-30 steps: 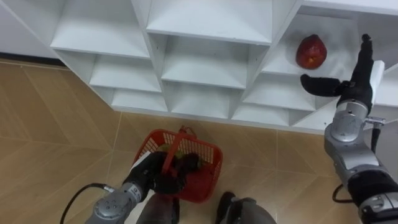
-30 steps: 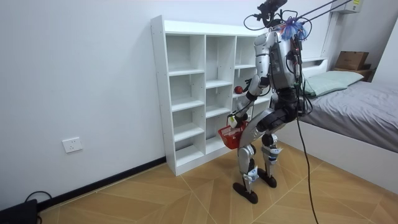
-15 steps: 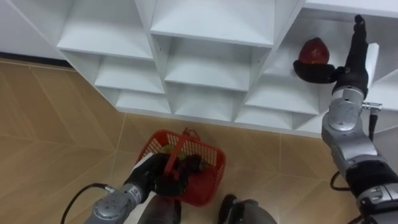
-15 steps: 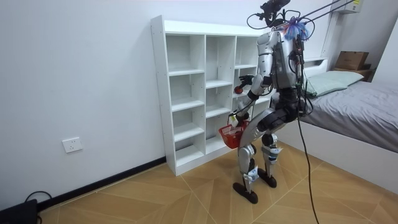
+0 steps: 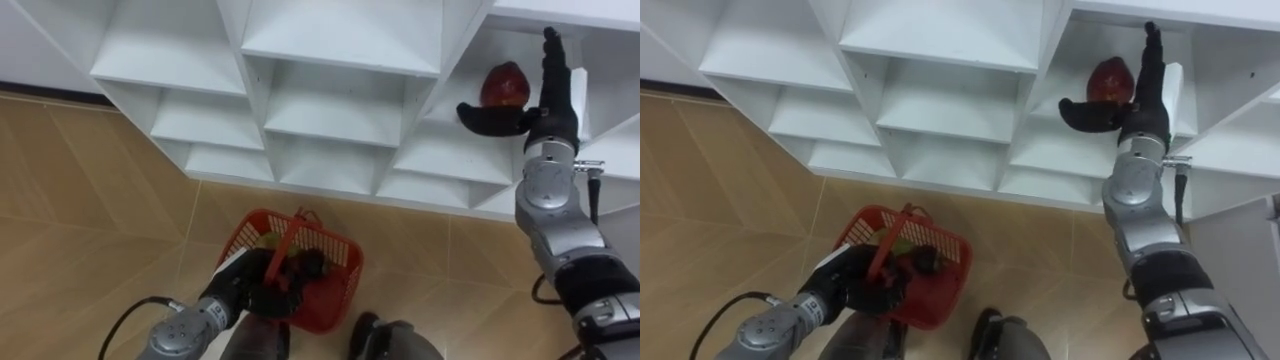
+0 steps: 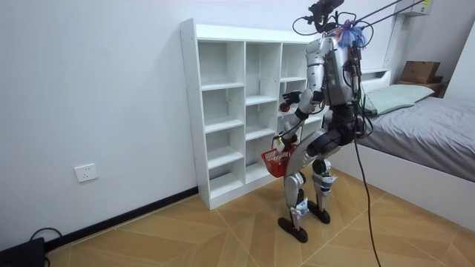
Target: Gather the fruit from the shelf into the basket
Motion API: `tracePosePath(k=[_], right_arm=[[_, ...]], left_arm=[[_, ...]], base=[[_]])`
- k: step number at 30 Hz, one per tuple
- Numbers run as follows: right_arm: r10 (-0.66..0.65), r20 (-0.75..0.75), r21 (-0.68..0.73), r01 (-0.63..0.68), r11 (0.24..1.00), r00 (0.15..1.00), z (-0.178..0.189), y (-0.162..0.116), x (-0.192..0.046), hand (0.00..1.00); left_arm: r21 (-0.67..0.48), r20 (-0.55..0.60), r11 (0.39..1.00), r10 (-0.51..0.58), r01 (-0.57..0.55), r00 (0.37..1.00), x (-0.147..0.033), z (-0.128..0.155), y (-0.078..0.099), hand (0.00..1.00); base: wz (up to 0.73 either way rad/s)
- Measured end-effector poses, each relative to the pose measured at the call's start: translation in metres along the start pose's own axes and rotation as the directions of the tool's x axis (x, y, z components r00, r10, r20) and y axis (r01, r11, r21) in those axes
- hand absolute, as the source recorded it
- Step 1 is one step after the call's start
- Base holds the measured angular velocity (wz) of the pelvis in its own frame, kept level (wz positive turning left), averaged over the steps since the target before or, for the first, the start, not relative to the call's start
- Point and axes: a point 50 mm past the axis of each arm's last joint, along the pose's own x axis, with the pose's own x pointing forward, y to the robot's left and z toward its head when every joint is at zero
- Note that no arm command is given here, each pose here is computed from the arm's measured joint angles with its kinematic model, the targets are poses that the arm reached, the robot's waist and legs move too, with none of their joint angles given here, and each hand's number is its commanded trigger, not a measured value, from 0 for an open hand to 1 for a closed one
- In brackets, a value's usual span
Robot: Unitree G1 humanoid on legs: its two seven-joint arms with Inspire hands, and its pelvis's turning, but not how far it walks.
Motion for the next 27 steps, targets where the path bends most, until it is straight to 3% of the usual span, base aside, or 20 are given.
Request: tracePosePath(k=[11, 27], right_arm=[[-0.013, -0.125, -0.044, 0.007, 0.999, 0.992, -0.017, -0.012, 0.006, 0.0], [-0.068, -0.114, -0.04, 0.064, 0.997, 0.991, -0.007, -0.02, 0.017, 0.0]], left_arm=[[0.026, -0.01, 1.0, -0.004, 0.004, 1.0, -0.003, 0.0, 0.003, 1.0], [0.028, -0.008, 0.999, 0.017, -0.017, 1.0, -0.003, 0.001, 0.004, 1.0]], base=[[0.03], [0.02]])
